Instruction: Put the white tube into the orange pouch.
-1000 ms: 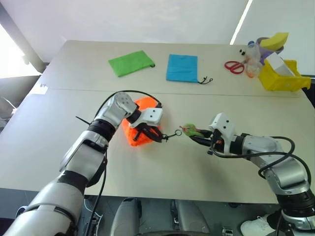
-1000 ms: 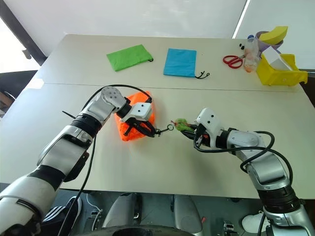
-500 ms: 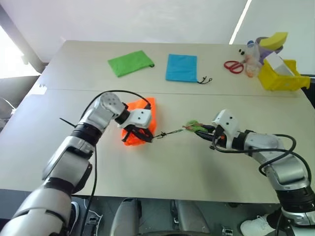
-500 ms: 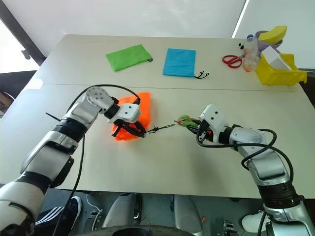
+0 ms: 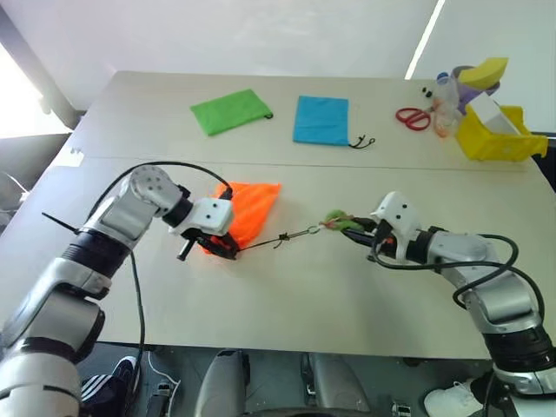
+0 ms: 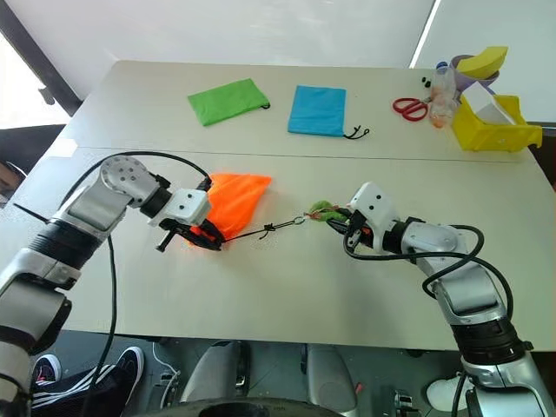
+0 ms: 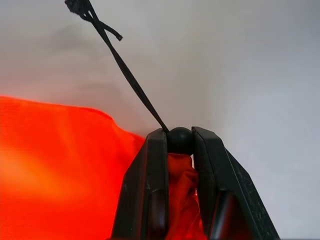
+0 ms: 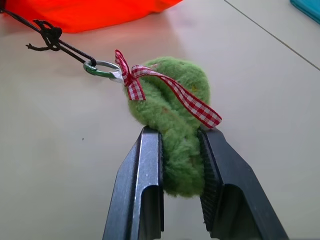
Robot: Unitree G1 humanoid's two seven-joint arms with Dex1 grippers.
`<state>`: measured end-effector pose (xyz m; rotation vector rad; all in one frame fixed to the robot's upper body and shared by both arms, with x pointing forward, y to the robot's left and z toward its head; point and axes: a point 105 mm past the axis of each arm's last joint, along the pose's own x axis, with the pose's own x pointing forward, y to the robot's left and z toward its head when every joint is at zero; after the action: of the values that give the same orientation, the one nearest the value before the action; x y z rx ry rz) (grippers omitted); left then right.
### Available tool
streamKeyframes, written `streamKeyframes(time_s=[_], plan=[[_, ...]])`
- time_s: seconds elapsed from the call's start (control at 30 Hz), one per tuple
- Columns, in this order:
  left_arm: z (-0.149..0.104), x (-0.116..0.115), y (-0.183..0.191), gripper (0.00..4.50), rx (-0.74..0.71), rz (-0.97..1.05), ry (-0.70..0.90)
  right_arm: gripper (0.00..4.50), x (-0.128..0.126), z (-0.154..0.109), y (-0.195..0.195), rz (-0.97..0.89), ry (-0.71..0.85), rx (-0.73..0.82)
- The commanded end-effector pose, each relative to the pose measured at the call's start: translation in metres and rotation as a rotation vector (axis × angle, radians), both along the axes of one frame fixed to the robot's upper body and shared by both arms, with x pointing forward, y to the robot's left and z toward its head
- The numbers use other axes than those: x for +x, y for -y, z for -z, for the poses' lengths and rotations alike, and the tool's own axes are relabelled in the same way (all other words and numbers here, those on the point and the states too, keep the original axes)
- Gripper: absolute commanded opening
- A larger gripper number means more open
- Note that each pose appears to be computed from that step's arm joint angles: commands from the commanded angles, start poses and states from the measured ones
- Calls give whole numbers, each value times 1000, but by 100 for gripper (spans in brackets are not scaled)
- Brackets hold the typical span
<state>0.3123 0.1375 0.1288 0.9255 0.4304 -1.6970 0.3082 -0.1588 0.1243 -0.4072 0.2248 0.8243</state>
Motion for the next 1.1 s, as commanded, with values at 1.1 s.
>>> streamKeyframes(time_s=[1.1], plan=[[-3,-2,34,32,-187,-4,-39,84,-10,20,10,6,-25,-119]])
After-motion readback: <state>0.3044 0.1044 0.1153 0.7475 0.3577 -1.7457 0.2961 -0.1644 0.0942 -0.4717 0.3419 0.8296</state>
